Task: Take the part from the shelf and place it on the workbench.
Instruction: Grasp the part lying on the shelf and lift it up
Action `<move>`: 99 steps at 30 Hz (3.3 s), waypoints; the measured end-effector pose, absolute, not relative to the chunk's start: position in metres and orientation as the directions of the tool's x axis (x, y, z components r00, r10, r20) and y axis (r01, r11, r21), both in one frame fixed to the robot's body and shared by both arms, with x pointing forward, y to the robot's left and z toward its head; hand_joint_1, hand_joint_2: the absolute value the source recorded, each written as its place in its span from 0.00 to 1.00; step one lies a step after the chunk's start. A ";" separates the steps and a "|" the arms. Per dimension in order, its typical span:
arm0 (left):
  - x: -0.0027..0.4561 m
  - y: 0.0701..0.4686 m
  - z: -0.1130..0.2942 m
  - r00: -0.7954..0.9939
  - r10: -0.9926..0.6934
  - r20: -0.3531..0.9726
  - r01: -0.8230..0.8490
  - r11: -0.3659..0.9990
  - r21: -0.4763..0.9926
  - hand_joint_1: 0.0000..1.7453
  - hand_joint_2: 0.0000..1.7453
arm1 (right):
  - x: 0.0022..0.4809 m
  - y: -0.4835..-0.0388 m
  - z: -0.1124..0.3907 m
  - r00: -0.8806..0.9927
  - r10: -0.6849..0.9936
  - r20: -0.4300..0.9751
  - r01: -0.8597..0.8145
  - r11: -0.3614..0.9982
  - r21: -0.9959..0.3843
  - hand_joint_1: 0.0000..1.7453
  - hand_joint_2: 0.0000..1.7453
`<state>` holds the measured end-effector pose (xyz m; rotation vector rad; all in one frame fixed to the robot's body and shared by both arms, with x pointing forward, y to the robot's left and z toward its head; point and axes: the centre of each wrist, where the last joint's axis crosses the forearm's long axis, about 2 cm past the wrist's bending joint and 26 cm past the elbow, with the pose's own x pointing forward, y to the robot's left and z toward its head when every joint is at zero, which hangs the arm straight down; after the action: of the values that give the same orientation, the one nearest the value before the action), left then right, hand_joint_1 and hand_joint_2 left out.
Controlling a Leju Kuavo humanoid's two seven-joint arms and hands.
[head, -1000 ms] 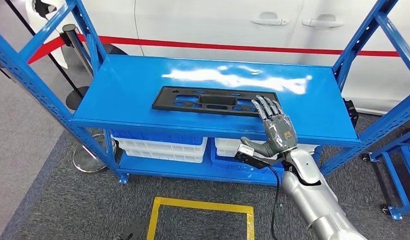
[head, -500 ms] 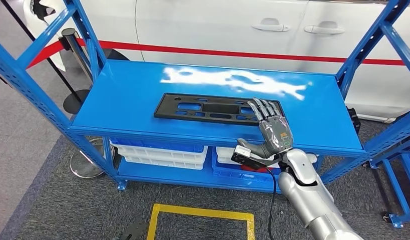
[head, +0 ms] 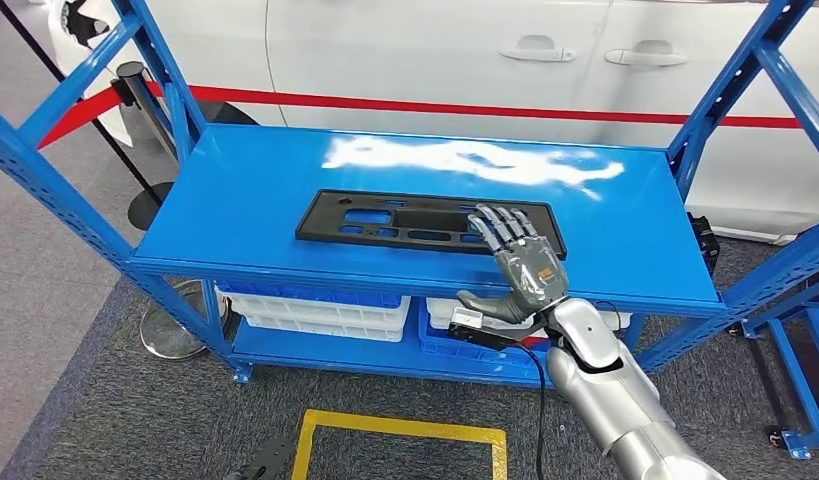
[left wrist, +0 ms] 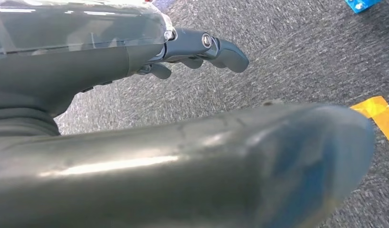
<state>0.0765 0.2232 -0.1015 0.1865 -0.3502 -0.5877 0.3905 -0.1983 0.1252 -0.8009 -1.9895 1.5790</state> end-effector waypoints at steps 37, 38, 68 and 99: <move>0.082 0.218 -0.100 0.762 -0.594 0.259 0.534 0.802 0.268 0.00 0.00 | 0.400 -0.101 0.161 -0.737 0.665 -0.117 0.087 -0.078 -0.993 0.00 1.00; 0.082 0.218 -0.100 0.762 -0.593 0.259 0.534 0.802 0.268 0.00 0.00 | 0.401 -0.100 0.162 -0.732 0.672 -0.113 0.078 -0.081 -0.994 0.00 1.00; 0.084 0.216 -0.099 0.766 -0.594 0.248 0.532 0.801 0.274 0.00 0.00 | 0.414 -0.108 0.162 -0.526 0.765 -0.372 -0.072 -0.475 -0.877 0.94 1.00; 0.084 0.215 -0.099 0.770 -0.586 0.253 0.523 0.807 0.274 0.00 0.00 | 0.417 -0.109 0.168 -0.562 0.801 -0.206 -0.069 -0.294 -0.953 1.00 1.00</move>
<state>0.0840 0.2151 -0.0990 0.1925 -0.3366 -0.6053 0.4175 -0.1094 0.1678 -0.9485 -1.3574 1.9101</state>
